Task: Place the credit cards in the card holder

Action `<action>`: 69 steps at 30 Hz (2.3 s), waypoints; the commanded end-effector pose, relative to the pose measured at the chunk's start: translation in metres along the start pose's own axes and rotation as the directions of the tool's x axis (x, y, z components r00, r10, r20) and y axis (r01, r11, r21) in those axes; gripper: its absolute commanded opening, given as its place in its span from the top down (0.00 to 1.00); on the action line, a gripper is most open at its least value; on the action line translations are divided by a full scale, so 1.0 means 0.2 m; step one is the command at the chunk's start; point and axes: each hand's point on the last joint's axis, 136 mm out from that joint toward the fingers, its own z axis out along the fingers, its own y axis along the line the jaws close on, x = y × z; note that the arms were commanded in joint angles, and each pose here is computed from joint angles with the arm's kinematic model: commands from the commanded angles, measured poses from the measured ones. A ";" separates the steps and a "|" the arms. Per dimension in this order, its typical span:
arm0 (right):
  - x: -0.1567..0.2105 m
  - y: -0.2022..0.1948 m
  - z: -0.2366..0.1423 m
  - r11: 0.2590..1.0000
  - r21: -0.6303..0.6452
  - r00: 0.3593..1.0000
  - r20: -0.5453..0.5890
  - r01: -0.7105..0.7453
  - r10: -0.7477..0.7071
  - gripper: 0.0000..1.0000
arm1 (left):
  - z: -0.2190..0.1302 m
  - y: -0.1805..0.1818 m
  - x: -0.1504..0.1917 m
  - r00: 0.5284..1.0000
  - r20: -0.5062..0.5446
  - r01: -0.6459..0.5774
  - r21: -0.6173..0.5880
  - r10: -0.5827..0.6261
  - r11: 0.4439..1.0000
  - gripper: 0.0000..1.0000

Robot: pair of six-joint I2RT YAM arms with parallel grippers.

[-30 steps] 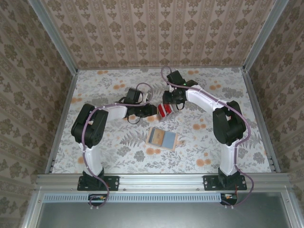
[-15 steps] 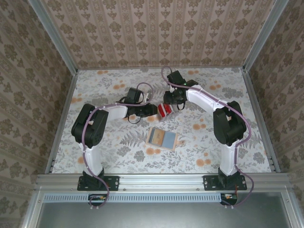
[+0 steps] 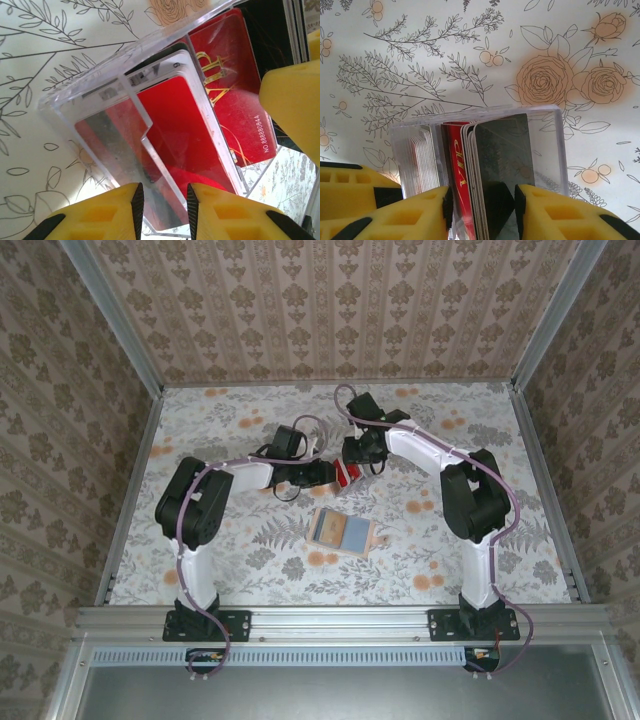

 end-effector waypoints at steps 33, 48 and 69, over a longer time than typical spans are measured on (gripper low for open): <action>-0.04 0.02 -0.17 1.000 -0.023 0.999 0.042 0.009 -0.008 0.83 | 0.05 -0.03 -0.04 1.000 -0.001 0.008 0.029 -0.008 1.000 0.69; -0.08 -0.05 -0.32 1.000 0.015 0.995 0.098 0.016 -0.018 0.92 | 0.01 -0.07 -0.06 1.000 0.010 -0.009 0.024 0.009 1.000 0.69; -0.06 -0.13 -0.52 0.999 0.044 0.974 0.227 0.006 -0.016 0.96 | -0.13 -0.03 -0.02 0.999 0.043 -0.015 -0.006 0.015 1.000 0.69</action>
